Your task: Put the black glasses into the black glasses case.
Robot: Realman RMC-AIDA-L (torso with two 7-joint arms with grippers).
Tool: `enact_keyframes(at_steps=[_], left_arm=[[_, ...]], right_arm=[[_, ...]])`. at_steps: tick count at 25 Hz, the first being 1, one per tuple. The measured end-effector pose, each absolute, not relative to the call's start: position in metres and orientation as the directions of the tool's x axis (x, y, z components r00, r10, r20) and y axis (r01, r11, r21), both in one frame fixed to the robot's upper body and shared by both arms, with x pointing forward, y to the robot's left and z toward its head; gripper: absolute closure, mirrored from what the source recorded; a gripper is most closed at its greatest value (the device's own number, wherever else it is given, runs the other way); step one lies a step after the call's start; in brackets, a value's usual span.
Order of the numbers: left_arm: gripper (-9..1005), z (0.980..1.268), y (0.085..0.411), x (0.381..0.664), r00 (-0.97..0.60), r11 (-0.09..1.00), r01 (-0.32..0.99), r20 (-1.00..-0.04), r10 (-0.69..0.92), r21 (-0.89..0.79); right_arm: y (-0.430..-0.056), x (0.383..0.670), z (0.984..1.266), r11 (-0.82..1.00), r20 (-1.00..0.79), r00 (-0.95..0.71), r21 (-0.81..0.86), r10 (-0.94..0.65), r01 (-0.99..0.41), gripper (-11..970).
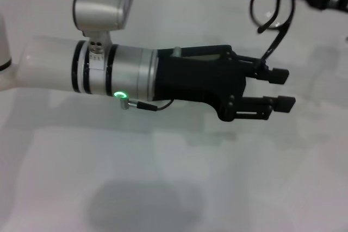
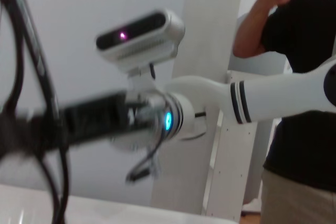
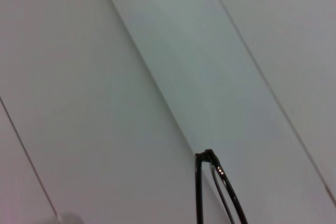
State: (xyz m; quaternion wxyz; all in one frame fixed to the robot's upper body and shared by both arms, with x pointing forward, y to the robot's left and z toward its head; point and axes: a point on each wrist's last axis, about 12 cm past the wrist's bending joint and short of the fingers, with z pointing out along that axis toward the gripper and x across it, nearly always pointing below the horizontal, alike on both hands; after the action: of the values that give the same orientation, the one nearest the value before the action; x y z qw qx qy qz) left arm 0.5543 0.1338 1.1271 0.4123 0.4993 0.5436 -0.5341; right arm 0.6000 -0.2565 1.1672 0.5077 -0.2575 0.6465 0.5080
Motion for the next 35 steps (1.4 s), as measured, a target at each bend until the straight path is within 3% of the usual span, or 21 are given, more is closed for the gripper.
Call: enact_keyframes(at_steps=[12,35], left_arm=[[487,1.129,0.146,0.55,-0.174,-0.06,0.983,-0.984,0.038,-0.176],[487,1.131,0.147,0.552,-0.152,-0.049,0.987,-0.988,0.022,-0.153]], right_arm=[[-0.235,0.6,1.142,0.386,-0.907,-0.421,0.387,-0.004,-0.838,846],[-0.23,0.587,1.138,0.25,-0.845,-0.516,0.474,-0.14,-0.844,844]])
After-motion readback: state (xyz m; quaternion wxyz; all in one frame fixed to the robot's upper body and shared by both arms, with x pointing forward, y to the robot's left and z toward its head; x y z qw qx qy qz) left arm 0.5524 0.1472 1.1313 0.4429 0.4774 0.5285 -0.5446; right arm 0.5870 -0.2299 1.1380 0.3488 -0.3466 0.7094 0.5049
